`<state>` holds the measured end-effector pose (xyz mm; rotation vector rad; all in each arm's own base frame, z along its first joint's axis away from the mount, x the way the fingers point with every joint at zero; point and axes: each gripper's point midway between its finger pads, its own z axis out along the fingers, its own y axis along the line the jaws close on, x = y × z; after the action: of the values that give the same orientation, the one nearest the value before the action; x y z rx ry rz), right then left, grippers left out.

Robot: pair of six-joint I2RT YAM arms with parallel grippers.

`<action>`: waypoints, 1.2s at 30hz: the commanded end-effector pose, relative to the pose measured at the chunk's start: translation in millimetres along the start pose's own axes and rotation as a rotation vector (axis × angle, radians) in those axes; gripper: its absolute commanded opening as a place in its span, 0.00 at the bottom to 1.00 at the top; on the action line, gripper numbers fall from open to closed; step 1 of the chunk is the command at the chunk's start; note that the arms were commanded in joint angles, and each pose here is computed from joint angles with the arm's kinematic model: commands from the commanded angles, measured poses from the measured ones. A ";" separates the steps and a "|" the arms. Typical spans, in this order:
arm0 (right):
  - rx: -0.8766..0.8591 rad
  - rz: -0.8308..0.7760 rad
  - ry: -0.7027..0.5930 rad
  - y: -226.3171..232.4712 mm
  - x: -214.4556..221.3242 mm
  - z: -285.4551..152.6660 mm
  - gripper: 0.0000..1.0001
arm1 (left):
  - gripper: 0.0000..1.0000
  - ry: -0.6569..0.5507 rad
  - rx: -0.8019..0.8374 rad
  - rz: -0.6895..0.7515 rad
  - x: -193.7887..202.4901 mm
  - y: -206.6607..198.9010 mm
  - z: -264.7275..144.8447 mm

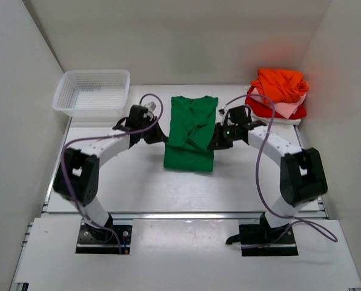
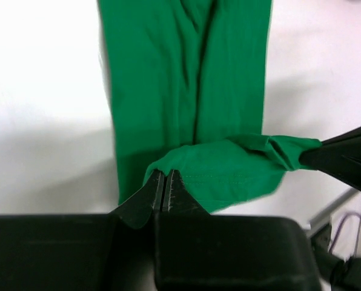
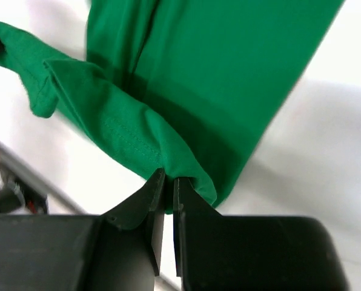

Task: Fold and stack the t-shirts
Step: Fold the folded rectangular tshirt in 1/3 of the way, then grab one side of the 2/3 rectangular tshirt with both arms

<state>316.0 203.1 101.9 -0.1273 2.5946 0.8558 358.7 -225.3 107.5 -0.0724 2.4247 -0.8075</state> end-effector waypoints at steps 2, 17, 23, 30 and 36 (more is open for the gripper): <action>0.049 -0.043 -0.040 -27.2 -49.0 15.1 0.02 | 0.09 -0.020 0.003 0.032 -44.7 10.3 31.8; 0.221 0.070 -0.287 -26.2 -28.3 5.8 0.50 | 0.55 -0.092 0.038 0.021 15.1 13.0 3.8; 0.244 0.095 -0.338 -12.8 23.8 14.9 0.49 | 0.56 -0.224 -0.015 0.074 49.8 -0.9 -6.5; 0.249 0.112 -0.281 -20.4 38.7 31.1 0.51 | 0.57 -0.232 -0.085 0.077 48.9 15.8 6.7; 0.277 0.137 -0.218 -31.7 60.5 48.2 0.48 | 0.56 -0.154 -0.093 0.053 71.9 23.6 25.7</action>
<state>280.8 205.5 29.9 0.1759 2.5245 0.5153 309.9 -227.3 38.6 -0.0921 2.3294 -0.6220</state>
